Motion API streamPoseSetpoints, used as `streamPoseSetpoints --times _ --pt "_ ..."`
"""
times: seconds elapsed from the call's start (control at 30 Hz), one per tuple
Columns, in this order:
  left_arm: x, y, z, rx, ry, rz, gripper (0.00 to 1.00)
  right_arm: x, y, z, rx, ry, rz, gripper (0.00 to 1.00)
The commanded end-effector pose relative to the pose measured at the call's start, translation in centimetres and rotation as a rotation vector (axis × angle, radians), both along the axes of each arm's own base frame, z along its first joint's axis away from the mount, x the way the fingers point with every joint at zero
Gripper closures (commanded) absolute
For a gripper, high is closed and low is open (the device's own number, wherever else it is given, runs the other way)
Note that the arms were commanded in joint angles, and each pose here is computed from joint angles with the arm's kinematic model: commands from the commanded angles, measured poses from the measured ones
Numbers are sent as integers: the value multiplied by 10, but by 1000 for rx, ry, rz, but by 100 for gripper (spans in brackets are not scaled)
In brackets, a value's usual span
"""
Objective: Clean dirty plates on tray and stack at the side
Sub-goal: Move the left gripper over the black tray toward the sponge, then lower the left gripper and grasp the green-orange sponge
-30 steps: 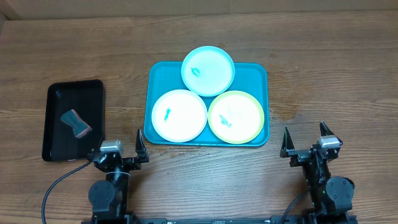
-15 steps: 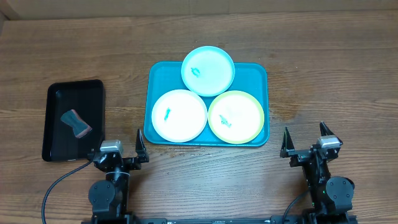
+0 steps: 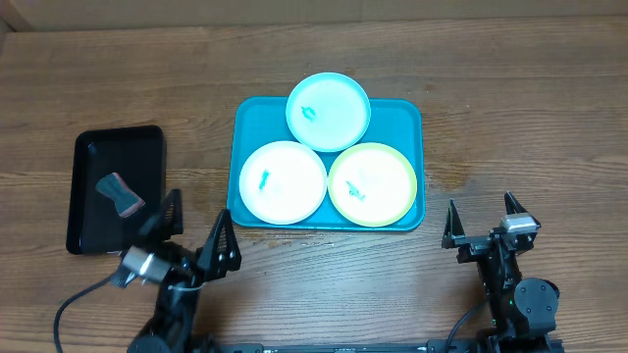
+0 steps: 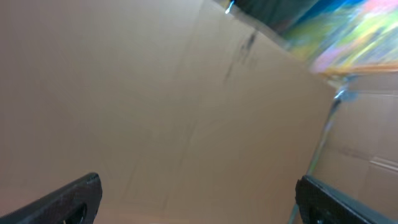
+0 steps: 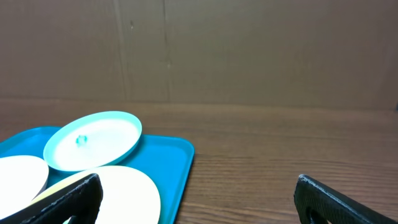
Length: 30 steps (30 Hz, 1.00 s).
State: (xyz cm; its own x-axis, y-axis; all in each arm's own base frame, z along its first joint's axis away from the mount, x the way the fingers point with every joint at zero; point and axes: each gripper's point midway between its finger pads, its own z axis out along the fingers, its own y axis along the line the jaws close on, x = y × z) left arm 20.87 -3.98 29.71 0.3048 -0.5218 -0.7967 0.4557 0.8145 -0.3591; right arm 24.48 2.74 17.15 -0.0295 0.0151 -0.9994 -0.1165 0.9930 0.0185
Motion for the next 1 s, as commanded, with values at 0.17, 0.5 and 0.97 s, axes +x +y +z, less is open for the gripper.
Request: streamPoseSetpoints --times 0.17,0.5,0.97 --pt "-28 21 56 -70 -191 107 0 0 -2 -2 -1 -4 -7 0" --pt "22 6 91 165 172 111 0 0 -2 -2 -1 -4 -7 0" --pt "134 57 36 275 938 276 0 0 -2 -2 -1 -4 -7 0"
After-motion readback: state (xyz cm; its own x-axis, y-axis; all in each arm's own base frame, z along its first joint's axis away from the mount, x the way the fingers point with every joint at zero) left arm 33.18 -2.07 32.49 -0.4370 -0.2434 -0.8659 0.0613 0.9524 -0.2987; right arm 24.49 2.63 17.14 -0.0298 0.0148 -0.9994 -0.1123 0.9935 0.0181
